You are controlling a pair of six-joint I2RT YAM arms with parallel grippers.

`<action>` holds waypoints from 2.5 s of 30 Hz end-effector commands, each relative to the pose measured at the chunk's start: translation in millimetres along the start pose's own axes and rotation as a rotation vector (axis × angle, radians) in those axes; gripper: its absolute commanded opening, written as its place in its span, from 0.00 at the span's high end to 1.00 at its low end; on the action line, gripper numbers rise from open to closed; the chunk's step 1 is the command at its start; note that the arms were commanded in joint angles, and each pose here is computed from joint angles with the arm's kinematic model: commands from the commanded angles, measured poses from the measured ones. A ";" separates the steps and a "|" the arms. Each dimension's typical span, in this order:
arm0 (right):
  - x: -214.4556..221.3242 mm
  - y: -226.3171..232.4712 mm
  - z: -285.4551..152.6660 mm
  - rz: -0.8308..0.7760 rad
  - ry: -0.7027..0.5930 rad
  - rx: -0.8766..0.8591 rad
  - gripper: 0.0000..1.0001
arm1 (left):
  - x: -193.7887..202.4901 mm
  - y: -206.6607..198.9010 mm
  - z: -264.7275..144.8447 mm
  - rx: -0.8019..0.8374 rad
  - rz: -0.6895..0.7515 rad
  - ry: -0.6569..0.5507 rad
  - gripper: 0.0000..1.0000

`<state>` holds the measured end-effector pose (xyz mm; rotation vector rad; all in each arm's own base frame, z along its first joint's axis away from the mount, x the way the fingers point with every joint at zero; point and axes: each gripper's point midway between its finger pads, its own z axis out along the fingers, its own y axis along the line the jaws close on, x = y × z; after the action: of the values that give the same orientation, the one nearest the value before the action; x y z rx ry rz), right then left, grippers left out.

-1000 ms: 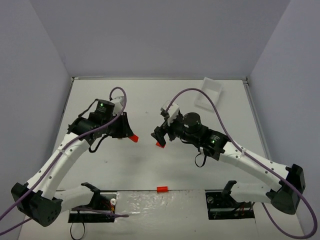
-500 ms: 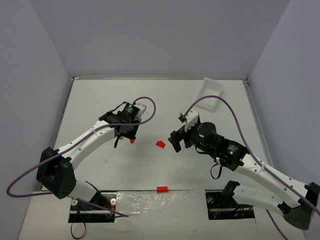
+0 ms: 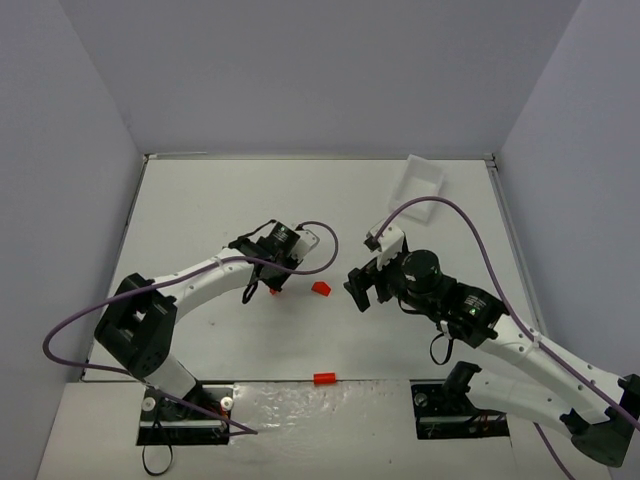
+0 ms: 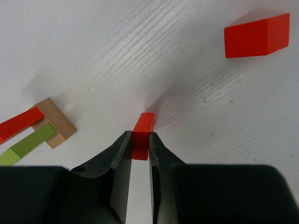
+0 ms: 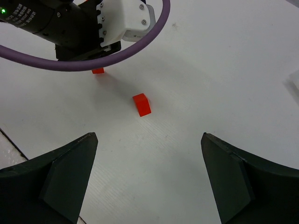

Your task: Build the wood block tower

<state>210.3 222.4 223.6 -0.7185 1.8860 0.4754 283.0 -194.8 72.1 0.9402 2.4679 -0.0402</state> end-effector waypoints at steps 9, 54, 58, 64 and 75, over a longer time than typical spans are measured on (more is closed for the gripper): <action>-8.0 -5.7 6.9 -0.021 -0.015 0.024 0.08 | -38.2 -9.5 -1.5 0.058 0.066 -0.199 0.99; -27.0 -39.3 -15.1 0.079 -0.099 0.201 0.00 | -41.2 5.3 -87.7 -0.139 -0.860 -0.312 0.32; -29.1 -55.5 -27.5 0.087 -0.119 0.287 0.00 | -30.6 -12.5 -79.0 -0.152 -0.995 -0.265 0.25; -24.3 -62.2 -38.4 0.079 -0.124 0.317 0.00 | -31.7 -28.6 -58.3 -0.174 -1.098 -0.207 0.22; -19.7 -55.5 -47.1 0.041 -0.131 0.261 0.00 | -36.2 -29.6 -30.7 -0.254 -1.221 -0.166 0.32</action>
<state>218.9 156.9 250.5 -0.4658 1.8429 0.2802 257.7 -222.5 88.8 -0.5984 2.5061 -0.1257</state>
